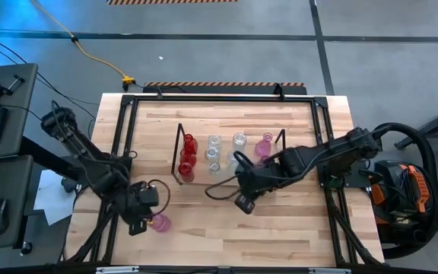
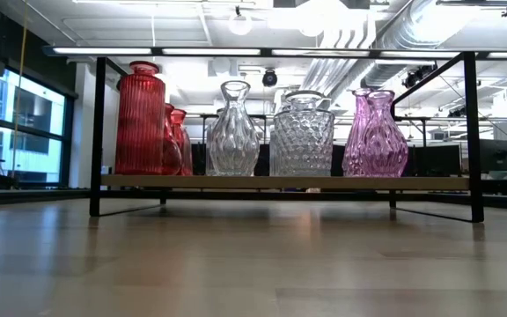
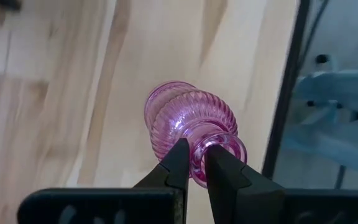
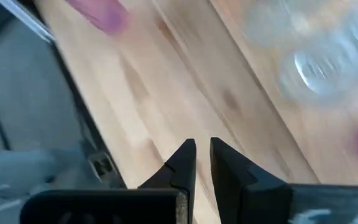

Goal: Sort vases onto shelf
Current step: Put the transparent vase aligned with the other transparent vase on the shelf

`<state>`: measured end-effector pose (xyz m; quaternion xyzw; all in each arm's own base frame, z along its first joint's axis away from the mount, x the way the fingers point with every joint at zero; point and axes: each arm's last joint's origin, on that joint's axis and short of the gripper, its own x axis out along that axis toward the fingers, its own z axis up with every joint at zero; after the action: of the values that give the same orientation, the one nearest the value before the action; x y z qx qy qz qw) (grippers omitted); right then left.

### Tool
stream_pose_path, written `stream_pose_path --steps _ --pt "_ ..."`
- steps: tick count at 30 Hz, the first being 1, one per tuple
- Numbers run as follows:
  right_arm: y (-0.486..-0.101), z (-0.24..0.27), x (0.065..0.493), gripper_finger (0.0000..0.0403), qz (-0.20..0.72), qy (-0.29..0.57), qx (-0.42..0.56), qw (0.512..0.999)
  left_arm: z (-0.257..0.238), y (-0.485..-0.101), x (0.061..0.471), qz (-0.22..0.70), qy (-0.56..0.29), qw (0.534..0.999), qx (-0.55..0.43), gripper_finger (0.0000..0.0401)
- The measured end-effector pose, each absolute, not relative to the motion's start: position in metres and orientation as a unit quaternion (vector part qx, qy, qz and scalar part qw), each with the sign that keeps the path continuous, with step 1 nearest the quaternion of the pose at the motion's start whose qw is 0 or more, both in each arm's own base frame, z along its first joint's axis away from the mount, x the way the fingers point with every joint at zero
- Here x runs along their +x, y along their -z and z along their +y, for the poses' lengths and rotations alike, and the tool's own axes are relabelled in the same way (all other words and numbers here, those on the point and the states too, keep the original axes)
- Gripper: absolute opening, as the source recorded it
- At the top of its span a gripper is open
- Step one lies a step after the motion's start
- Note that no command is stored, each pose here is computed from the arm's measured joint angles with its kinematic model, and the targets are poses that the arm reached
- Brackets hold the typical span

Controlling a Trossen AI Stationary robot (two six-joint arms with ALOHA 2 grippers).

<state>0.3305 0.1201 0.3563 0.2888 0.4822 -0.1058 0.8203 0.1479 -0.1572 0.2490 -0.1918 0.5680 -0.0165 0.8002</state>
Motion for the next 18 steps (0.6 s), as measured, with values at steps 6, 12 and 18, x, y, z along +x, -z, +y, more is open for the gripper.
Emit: stream_pose_path --steps 6,12,18 --pt "-0.356 0.132 0.302 0.003 0.521 0.164 0.263 0.795 -0.143 -0.253 0.171 0.534 0.029 0.822 -0.196 0.0021" --pt "-0.371 0.143 0.275 0.003 0.495 0.192 0.262 0.806 -0.131 -0.253 0.194 0.499 0.033 0.842 -0.201 0.0021" --pt "-0.383 0.153 0.254 0.003 0.472 0.189 0.277 0.816 -0.133 -0.24 0.227 0.494 0.06 0.845 -0.198 0.0021"
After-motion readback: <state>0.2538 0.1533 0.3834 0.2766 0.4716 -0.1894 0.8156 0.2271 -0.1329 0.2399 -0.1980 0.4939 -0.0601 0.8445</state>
